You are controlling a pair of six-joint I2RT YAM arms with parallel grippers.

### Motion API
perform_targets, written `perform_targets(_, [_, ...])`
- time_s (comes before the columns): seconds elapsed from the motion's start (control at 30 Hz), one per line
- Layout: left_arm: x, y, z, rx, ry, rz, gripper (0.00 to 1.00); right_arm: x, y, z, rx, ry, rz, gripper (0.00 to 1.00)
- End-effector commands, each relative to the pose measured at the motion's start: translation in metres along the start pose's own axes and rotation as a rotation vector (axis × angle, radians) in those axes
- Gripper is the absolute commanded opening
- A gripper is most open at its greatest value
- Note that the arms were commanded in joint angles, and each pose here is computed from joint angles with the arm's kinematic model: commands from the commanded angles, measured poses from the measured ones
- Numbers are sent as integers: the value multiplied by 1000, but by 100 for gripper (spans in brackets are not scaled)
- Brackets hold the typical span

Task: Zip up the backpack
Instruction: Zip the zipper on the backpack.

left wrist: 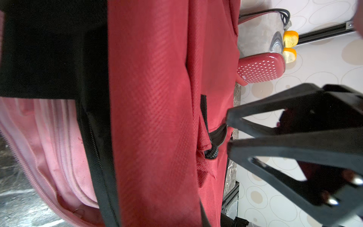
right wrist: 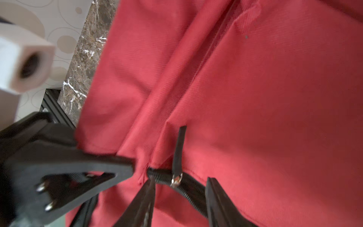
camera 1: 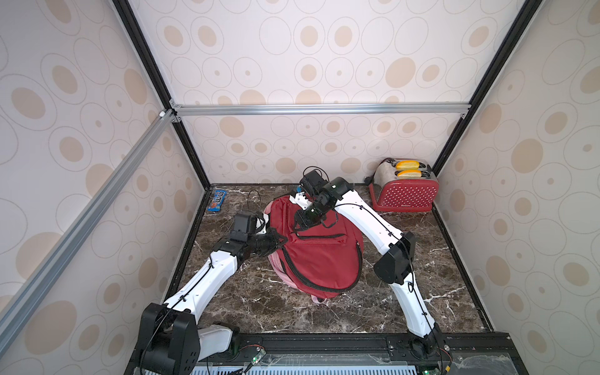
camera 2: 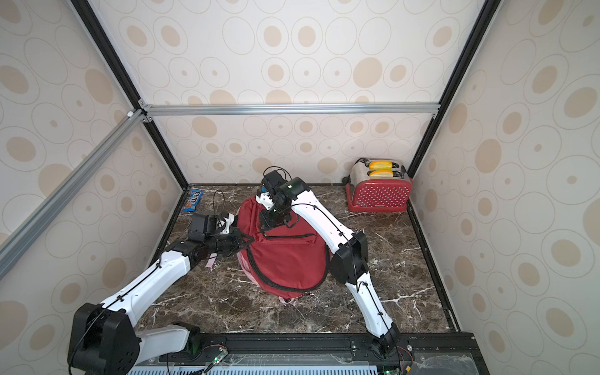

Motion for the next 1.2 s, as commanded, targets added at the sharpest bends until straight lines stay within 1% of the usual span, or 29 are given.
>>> perform_targets(0.0, [-27,-4,-10,0,-92,40,0,0,4,4,-2,-5,8,47])
perform_targets(0.3, [-30,-7,-8,12,-97,51,0,0,8,11,-13,11,16,46])
perform_targets(0.43, [-30,-8,-7,15,-96,53,0,1,10,13,-19,23,21,42])
perform_targets(0.6, [-29,-10,-6,19,-94,54,0,2,9,20,-12,45,31,32])
perform_targets(0.87, [-29,-8,-6,17,-95,53,0,2,7,30,1,66,47,1])
perform_targets(1.17, [-22,-7,-1,16,-70,49,0,-2,4,19,-1,19,42,0])
Point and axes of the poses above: each gripper's point midway between its finger pads, its own z axis out along the fingers, its own x axis along the line the jaws close on, y = z × x, the point moved 2 cm from there along -z, back along the fingers, and after that the axes turned 15 degrees about -z, right-handed, at the moved point
